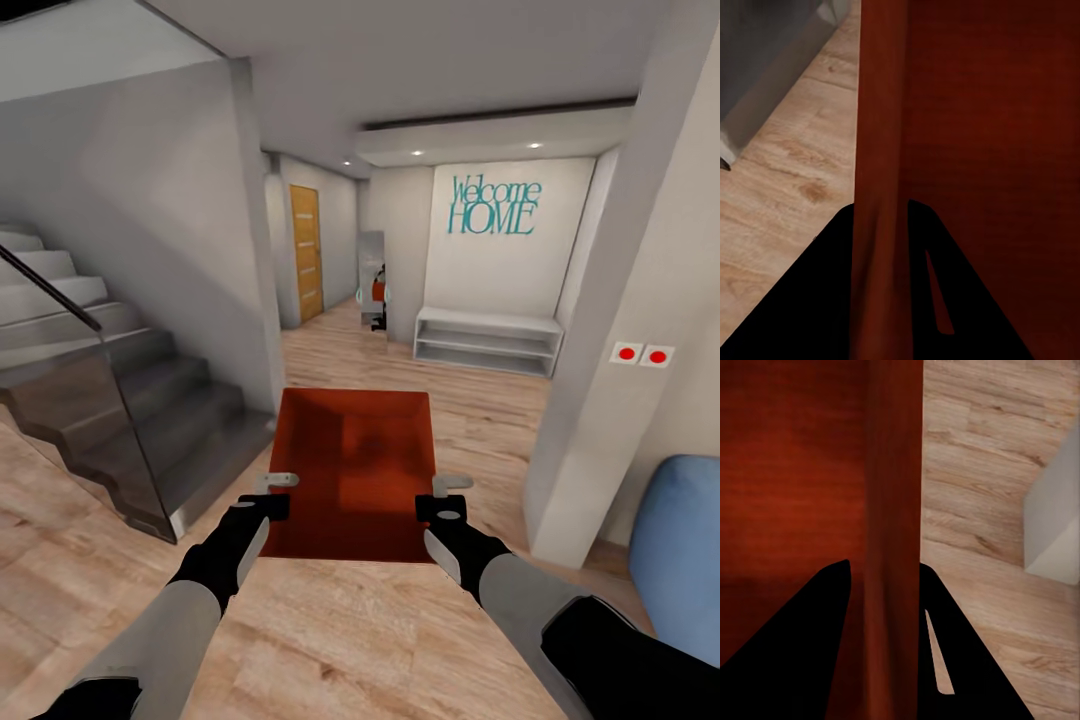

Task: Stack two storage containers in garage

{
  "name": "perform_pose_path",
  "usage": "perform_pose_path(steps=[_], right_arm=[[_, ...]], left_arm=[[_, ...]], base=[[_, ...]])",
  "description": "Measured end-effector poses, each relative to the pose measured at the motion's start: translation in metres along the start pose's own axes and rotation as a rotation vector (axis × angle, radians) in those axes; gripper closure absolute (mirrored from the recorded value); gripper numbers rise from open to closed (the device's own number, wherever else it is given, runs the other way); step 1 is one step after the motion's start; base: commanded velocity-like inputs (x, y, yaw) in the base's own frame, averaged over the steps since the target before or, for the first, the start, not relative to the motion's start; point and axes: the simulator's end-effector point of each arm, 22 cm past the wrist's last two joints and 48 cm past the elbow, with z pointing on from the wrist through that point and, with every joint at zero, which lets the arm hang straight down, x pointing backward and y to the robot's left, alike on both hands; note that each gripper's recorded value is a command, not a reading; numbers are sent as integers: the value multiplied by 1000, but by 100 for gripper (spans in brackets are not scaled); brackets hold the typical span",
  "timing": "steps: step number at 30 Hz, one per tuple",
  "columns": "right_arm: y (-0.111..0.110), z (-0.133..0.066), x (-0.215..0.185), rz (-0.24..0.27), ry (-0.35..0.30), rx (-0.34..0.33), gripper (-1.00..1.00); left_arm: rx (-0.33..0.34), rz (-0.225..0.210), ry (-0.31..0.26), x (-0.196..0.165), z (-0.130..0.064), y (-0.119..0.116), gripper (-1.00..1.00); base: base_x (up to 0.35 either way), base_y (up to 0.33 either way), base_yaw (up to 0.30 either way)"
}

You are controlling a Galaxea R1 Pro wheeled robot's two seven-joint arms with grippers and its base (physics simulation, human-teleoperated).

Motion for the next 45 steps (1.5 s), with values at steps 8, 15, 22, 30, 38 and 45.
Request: perform_pose_path(steps=[8,15,22,30,38,45], right_arm=[[0,0,3,-5,7,1,100],[0,0,4,-7,11,2,100],[0,0,4,-6,10,2,100],[0,0,3,-7,10,2,100],[0,0,4,-8,11,2,100],[0,0,4,-9,11,2,100]], left_arm=[[1,-4,8,4,1,0,100],[2,-4,12,6,1,0,100],[2,-4,10,6,1,0,100],[2,-6,10,6,1,0,100],[2,-6,12,6,1,0,100],[2,-7,12,6,1,0,100]], base=[[322,0,0],[322,0,0],[322,0,0],[322,0,-156],[322,0,-252],[322,0,-23]])
